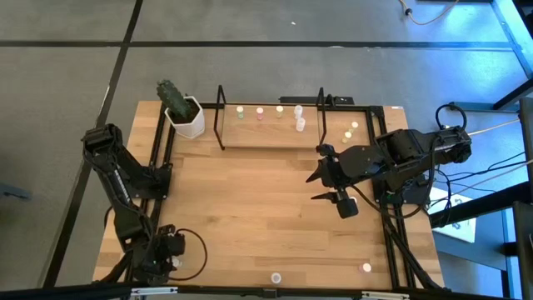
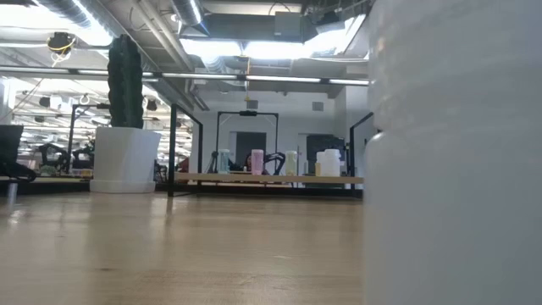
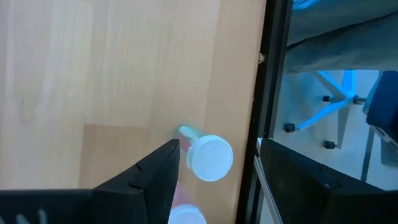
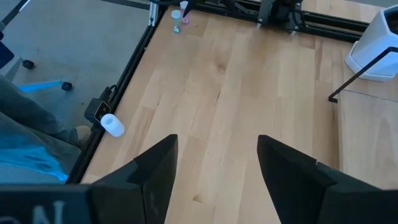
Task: Pick and place medicine bottles onto shelf by color
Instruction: Put the bottom blue pill bottle on the shelf aligned with the other blue pill bottle
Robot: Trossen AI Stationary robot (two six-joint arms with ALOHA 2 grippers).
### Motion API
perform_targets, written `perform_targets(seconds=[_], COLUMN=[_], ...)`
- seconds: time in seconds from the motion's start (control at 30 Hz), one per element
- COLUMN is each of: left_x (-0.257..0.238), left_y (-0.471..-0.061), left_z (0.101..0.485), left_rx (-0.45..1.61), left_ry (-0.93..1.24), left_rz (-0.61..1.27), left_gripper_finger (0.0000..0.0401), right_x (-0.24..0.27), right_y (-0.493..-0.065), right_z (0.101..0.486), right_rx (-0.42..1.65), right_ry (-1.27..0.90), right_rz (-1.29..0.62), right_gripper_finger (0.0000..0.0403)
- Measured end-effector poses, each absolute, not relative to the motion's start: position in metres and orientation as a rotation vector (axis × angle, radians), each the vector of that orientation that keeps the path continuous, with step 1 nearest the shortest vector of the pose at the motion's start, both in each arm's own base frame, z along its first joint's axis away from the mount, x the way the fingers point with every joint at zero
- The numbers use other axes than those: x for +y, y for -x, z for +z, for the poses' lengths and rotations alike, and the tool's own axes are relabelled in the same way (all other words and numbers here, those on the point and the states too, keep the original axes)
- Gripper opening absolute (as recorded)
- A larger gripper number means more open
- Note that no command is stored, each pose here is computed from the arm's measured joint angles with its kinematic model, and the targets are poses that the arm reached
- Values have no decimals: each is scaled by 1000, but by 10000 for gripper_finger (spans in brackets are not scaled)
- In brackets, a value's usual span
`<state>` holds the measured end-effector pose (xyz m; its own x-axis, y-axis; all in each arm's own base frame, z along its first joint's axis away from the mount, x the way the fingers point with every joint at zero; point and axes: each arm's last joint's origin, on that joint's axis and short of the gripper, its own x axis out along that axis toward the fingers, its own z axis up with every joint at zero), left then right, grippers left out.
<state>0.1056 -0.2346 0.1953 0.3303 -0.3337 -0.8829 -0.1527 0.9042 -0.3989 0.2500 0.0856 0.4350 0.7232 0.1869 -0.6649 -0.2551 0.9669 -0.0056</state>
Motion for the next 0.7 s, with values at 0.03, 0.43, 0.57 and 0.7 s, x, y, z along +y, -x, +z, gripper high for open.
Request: perform_targets(seconds=[0.03, 0.43, 0.57, 0.7], left_x=[-235, -244, -245, -246], left_y=[-106, -107, -107, -108], left_z=[195, 174, 170, 168], left_rx=[1237, 1256, 1262, 1257], left_ry=[454, 407, 398, 398], left_rz=[-122, -74, -61, -44], left_gripper_finger=[218, 218, 218, 218], right_x=[86, 86, 86, 85], right_y=[-250, -251, -252, -252], right_z=[435, 436, 437, 437], right_rx=[722, 709, 698, 692], right_ry=[99, 94, 95, 105], right_rz=[245, 245, 241, 206], right_gripper_finger=[223, 223, 223, 223])
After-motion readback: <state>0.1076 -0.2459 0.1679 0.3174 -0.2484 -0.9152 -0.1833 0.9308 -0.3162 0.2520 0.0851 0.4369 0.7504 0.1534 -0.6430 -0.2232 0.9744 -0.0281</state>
